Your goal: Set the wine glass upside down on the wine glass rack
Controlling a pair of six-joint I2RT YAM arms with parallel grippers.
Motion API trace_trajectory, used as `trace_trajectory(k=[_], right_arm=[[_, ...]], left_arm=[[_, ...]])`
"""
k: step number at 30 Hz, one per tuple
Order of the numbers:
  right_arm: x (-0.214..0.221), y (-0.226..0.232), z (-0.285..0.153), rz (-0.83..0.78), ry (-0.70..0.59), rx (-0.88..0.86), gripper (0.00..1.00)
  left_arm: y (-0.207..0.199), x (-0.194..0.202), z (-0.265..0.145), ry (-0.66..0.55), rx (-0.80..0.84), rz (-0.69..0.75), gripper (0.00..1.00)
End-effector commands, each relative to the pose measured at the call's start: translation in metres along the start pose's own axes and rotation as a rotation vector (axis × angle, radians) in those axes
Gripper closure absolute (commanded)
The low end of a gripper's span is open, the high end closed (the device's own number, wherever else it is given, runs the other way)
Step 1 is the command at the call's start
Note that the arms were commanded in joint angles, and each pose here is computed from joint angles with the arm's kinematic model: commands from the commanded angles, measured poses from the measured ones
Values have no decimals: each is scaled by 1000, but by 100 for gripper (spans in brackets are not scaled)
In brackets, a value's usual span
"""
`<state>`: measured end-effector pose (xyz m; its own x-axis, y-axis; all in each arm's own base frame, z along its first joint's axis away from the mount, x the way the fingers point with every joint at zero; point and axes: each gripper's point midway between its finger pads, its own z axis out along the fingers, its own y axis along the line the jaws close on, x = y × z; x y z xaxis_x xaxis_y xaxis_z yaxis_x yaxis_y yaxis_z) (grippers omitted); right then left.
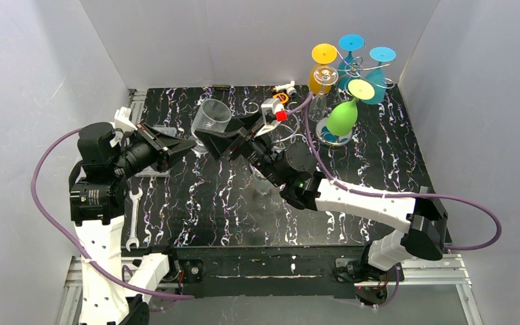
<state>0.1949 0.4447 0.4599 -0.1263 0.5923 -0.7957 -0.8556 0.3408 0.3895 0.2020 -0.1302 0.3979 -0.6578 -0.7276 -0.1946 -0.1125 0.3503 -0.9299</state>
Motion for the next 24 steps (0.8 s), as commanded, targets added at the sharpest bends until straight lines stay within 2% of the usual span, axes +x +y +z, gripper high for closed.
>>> trace_trajectory(k=[1, 2, 3, 5, 6, 11, 16, 19, 23, 24], right_arm=[[-40, 17, -10, 135, -149, -43, 59], [-40, 13, -12, 144, -154, -20, 59], [-42, 9, -15, 150, -161, -4, 60], [-45, 4, -18, 163, -175, 24, 62], [-46, 0, -19, 174, -185, 44, 62], [-42, -3, -22, 236, -191, 62, 64], [-32, -1, -21, 256, -191, 67, 65], [-30, 0, -19, 280, -202, 61, 65], [-21, 4, -19, 297, -182, 48, 65], [-18, 6, -20, 297, -173, 44, 65]], left_arm=[[-4, -7, 3, -17, 52, 91, 100], [-5, -6, 3, -15, 62, 107, 100], [-4, -6, 4, -13, 69, 131, 96], [-2, -4, 4, -12, 85, 167, 77], [-1, -4, 4, -14, 89, 191, 75], [-4, -1, 0, -32, 132, 273, 76], [10, 2, 1, -22, 92, 261, 73], [15, 3, 1, -27, 84, 270, 82], [19, -5, 0, -60, 37, 313, 100], [21, -8, 0, -69, 15, 318, 100]])
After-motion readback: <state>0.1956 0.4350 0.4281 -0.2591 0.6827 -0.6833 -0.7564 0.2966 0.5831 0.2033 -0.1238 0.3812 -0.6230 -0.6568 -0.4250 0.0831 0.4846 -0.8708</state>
